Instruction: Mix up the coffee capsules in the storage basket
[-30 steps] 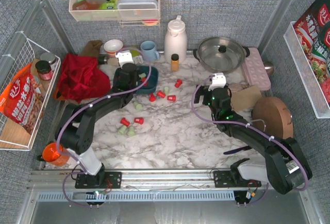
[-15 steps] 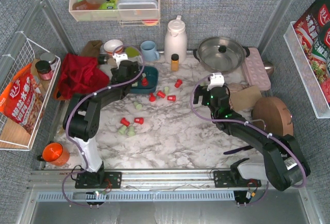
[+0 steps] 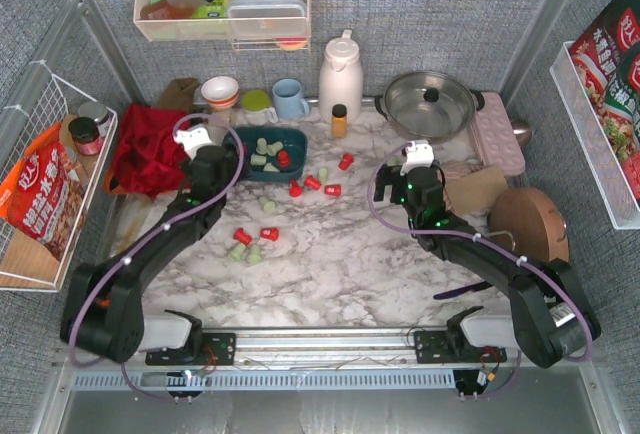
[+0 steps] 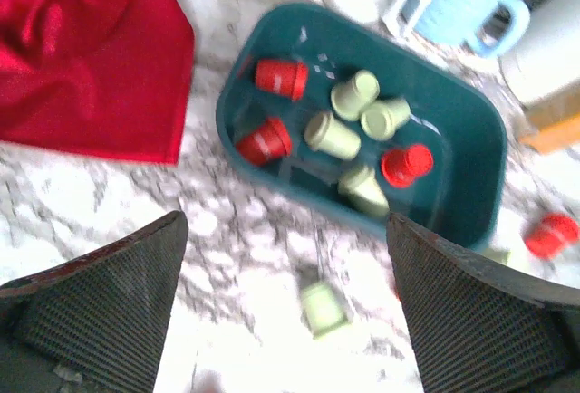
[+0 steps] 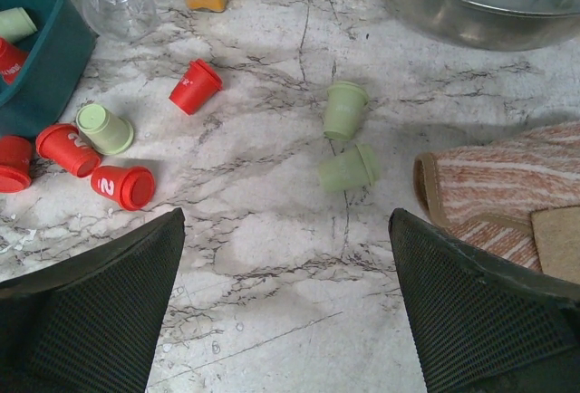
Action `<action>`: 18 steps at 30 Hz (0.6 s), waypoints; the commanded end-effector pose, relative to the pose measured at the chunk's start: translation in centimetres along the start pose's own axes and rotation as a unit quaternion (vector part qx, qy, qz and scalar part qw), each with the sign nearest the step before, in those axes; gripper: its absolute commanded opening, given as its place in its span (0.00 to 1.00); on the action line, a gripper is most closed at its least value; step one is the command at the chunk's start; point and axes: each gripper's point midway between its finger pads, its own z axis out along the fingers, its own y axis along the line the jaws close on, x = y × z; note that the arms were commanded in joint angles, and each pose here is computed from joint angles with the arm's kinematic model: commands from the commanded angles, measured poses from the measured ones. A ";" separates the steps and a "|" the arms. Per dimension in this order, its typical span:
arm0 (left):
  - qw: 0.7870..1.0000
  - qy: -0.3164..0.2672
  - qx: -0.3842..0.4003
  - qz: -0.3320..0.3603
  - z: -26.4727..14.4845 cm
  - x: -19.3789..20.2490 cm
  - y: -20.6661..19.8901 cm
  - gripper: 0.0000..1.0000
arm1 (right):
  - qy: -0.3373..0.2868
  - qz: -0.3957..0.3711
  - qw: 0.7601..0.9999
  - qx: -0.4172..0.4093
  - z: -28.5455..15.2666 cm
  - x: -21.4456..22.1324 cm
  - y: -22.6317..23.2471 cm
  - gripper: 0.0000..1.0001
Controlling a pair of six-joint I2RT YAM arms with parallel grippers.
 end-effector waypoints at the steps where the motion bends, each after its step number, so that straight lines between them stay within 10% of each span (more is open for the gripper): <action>1: 0.996 0.057 0.065 -0.021 -3.6 2.6 -0.6 0.90 | -0.005 0.005 1.000 0.000 0.2 -0.5 0.2 0.99; 18: 0.963 0.263 -0.046 0.034 -12.1 14.4 6.9 0.70 | 0.010 0.009 1.000 -0.007 0.6 0.2 0.6 0.99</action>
